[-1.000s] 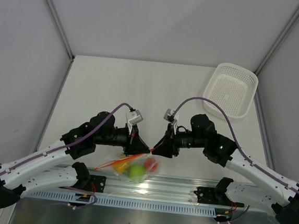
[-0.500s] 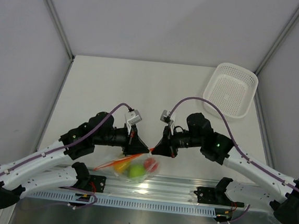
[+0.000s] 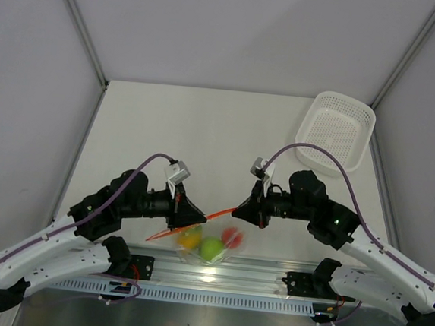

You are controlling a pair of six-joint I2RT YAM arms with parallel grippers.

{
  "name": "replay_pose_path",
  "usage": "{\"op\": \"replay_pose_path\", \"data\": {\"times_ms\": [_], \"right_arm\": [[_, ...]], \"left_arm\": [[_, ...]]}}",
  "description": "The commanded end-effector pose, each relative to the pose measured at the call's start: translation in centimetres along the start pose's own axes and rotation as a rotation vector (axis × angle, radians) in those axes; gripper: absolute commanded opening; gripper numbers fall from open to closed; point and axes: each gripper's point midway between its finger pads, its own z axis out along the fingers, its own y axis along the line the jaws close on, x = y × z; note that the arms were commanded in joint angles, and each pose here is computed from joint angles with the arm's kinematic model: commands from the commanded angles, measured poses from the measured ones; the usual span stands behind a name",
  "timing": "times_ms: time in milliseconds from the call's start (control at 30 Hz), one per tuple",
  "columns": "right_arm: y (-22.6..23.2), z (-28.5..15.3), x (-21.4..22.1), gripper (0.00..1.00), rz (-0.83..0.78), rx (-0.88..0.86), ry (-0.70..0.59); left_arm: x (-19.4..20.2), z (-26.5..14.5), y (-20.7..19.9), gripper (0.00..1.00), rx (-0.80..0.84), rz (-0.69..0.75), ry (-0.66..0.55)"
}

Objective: Place the food in the zip-top bag and seal the zipper
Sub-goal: Zip the zipper food storage bag at the center of the board.

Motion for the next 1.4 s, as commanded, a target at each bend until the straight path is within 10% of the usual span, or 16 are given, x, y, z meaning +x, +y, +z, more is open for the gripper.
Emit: {"op": "replay_pose_path", "data": {"times_ms": [0, 1367], "right_arm": [[-1.5, -0.7, 0.1, 0.00, -0.012, 0.085, -0.014], [-7.9, -2.6, 0.8, 0.00, 0.132, 0.311, -0.060]], "left_arm": [[1.2, -0.9, 0.5, 0.01, -0.045, -0.036, 0.036], [1.1, -10.0, 5.5, 0.15, -0.462, -0.182, -0.206]]}}
